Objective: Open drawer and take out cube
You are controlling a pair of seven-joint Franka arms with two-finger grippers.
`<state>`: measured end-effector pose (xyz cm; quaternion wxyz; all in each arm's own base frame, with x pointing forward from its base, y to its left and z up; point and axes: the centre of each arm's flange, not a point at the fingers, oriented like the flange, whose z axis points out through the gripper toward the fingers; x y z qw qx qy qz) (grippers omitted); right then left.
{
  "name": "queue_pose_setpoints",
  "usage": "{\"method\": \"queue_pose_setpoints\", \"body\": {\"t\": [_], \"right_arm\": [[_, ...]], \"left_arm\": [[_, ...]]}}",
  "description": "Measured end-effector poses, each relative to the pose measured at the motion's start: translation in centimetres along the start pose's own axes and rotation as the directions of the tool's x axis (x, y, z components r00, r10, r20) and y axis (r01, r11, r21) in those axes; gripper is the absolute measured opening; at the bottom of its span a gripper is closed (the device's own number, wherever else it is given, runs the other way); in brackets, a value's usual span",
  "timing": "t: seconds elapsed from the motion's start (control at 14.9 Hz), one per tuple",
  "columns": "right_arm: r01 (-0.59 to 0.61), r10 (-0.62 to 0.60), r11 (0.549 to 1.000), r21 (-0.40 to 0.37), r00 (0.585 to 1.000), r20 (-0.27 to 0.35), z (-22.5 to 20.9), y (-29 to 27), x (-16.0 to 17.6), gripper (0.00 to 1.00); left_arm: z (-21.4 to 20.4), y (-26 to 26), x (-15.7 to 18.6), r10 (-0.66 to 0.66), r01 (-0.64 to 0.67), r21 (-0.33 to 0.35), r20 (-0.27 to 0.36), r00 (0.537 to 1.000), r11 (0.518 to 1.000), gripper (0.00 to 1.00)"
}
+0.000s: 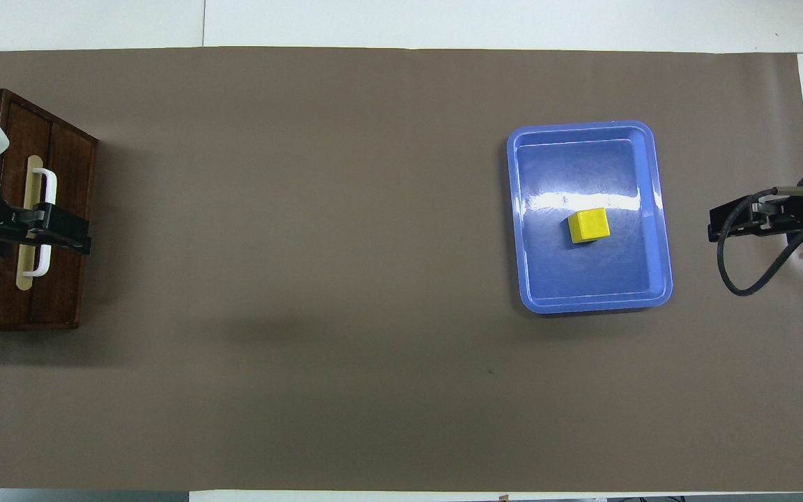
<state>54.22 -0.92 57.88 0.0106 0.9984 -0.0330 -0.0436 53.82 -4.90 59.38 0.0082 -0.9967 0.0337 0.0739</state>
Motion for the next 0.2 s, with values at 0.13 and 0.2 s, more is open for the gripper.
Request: {"method": "queue_pose_setpoints", "body": {"t": [0.13,0.2], "right_arm": [[0.0,0.0,1.0,0.0,1.0,0.0,0.0,0.0,0.0,1.0],[0.001,-0.001,1.0,0.0,1.0,0.0,0.0,-0.02,0.0,1.0]], "left_arm": [[0.03,-0.19,0.02,0.001,-0.001,-0.001,0.001,1.0,1.0,1.0],[0.05,-0.26,0.04,0.001,-0.001,-0.001,0.001,1.0,1.0,1.0]]}}
